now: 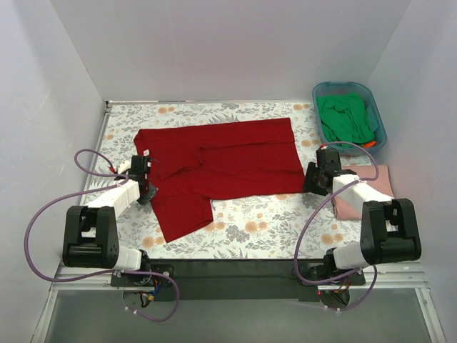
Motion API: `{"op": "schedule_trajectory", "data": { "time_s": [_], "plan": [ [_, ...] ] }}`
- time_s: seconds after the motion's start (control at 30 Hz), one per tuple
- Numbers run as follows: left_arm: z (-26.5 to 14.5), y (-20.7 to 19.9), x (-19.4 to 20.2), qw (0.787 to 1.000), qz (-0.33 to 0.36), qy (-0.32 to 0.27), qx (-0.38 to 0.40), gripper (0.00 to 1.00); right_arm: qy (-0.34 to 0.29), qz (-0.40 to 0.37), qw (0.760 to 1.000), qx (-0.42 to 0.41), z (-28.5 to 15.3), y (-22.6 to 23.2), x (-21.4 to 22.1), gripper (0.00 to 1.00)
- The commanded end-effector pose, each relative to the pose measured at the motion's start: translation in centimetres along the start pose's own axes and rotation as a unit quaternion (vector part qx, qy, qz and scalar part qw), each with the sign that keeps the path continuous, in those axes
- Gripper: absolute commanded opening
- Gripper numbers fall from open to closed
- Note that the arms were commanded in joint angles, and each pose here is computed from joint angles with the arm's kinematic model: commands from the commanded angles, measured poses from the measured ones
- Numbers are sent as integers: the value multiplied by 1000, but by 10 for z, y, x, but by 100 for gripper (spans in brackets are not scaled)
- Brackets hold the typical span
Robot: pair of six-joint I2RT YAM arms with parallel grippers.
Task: Fold and stack the t-shirts
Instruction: Fold the tshirt
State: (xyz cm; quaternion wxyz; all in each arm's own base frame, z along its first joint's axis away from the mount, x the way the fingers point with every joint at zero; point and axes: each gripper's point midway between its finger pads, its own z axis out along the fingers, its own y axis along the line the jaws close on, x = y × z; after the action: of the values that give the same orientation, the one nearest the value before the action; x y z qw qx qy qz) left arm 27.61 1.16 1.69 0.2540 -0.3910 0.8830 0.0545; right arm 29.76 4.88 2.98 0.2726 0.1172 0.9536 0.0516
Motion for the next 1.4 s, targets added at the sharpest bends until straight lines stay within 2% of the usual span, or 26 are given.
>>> {"op": "schedule_trajectory", "data": {
  "time_s": [0.0, 0.2, 0.33, 0.8, 1.0, 1.13, 1.37],
  "plan": [
    [-2, 12, 15, 999, 16, 25, -14, 0, -22, 15, 1000, -7, 4, 7, -22, 46],
    [-2, 12, 16, 999, 15, 25, -14, 0, 7, 10, 1000, -6, 14, 7, -10, 44],
    [-2, 11, 14, 1000, 14, 23, -13, 0, 22, 5, 1000, -2, 15, 4, -1, 39],
    [-2, 9, 15, 1000, 11, 26, -10, 0, 82, -12, 997, 2, 12, -1, 26, 39],
    [-6, 10, 16, 1000, 3, 24, -5, 0, 87, -20, 996, 3, 9, -2, 27, 20],
    [-11, 8, 23, 999, -16, 42, 9, 0, 73, -18, 997, -8, -2, 2, 19, 1],
    [-25, 22, 12, 998, -52, 45, 15, 0, 55, -17, 998, -10, -24, 0, 12, 1]
  ]
}}
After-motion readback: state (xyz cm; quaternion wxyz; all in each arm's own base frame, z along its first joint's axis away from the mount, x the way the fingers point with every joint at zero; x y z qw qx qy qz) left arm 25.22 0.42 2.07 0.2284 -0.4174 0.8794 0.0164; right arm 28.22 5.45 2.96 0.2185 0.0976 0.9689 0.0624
